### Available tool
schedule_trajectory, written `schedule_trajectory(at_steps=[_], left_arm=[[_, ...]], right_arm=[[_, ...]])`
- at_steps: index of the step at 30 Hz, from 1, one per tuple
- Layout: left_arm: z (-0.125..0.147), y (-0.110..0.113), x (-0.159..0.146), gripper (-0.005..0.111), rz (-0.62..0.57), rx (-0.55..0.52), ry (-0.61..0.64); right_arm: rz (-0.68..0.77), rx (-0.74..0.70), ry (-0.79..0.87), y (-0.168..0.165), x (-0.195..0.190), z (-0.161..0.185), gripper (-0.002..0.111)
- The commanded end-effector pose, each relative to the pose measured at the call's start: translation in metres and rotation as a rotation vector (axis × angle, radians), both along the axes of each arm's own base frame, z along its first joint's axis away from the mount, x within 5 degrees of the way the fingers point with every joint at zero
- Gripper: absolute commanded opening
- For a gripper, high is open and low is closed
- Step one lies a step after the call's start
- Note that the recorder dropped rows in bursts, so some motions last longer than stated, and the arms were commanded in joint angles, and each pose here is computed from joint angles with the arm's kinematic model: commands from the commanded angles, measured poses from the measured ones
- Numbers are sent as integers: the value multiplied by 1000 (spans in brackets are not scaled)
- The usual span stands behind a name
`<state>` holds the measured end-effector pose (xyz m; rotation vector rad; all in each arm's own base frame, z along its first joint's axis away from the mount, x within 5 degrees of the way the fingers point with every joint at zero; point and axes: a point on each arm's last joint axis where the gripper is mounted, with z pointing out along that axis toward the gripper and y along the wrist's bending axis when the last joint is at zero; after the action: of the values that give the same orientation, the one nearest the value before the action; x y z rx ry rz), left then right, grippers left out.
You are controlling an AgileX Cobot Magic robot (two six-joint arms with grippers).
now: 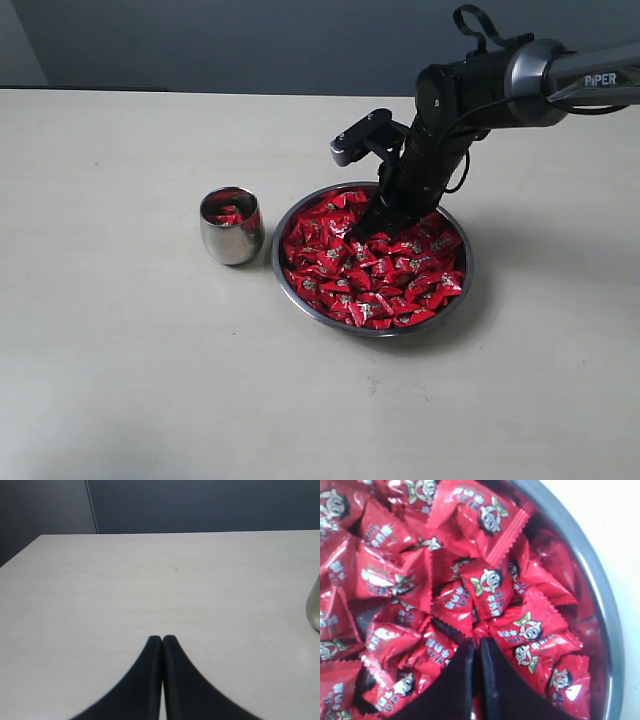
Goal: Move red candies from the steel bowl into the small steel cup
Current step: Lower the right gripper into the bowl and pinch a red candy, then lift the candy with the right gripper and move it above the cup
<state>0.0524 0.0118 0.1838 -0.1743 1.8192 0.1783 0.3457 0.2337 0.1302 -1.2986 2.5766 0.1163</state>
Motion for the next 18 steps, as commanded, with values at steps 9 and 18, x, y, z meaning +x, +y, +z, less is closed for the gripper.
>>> schedule_trajectory(at_steps=[9, 18], left_arm=[[0, 0, 0, 0, -5, -5, -12], [0, 0, 0, 0, -5, -5, -12]], right_arm=[[-31, 47, -61, -4, -5, 46, -1], [-112, 129, -128, -9, -12, 93, -1]])
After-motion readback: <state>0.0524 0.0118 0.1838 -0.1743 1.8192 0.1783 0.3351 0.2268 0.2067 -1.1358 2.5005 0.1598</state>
